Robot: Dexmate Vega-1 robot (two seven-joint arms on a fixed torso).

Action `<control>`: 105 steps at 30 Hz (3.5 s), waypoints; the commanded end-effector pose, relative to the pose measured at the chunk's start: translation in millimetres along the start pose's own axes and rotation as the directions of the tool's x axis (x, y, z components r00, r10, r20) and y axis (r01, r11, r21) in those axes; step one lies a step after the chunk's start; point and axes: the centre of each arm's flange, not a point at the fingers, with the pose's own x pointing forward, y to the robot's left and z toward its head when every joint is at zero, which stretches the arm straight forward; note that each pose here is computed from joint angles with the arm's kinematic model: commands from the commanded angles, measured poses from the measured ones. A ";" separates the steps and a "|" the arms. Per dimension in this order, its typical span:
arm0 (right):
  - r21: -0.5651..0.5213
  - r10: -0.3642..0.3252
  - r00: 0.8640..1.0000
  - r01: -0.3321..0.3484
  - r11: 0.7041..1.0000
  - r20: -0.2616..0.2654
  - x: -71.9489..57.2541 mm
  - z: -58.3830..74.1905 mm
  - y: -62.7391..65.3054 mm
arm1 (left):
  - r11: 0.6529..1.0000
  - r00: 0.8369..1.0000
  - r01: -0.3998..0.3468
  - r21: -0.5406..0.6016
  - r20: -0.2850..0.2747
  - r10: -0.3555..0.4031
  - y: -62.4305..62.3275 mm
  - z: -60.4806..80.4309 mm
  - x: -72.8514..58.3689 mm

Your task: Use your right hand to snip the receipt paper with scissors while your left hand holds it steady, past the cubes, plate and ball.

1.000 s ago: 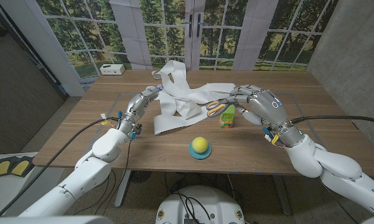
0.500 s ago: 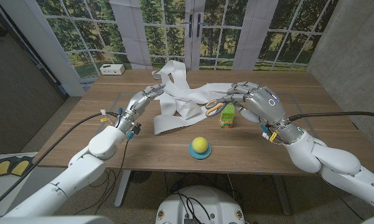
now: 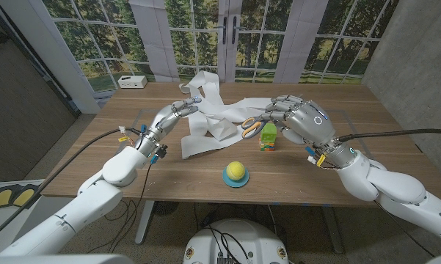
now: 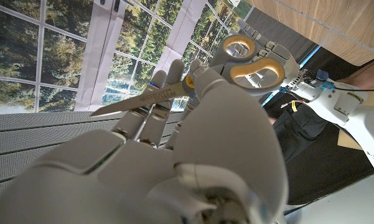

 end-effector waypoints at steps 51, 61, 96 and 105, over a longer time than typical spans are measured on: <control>-0.176 0.041 0.991 -0.018 0.984 0.124 24.8 -1.0 2.0 | 0.972 0.968 0.233 -0.015 0.103 -0.231 -31.2 31.0 16.0; -0.203 0.059 0.990 -0.033 0.979 0.127 31.6 -3.8 -0.9 | 0.967 0.961 0.253 0.019 0.114 -0.253 -37.0 38.3 16.5; -0.223 0.068 0.987 -0.034 0.974 0.146 34.3 -8.0 -7.4 | 0.974 0.974 0.191 0.123 0.101 -0.204 -46.8 43.6 11.8; -0.225 0.068 0.987 -0.033 0.974 0.147 33.8 -7.3 -8.7 | 0.979 0.981 0.161 0.127 0.091 -0.173 -50.4 45.5 10.4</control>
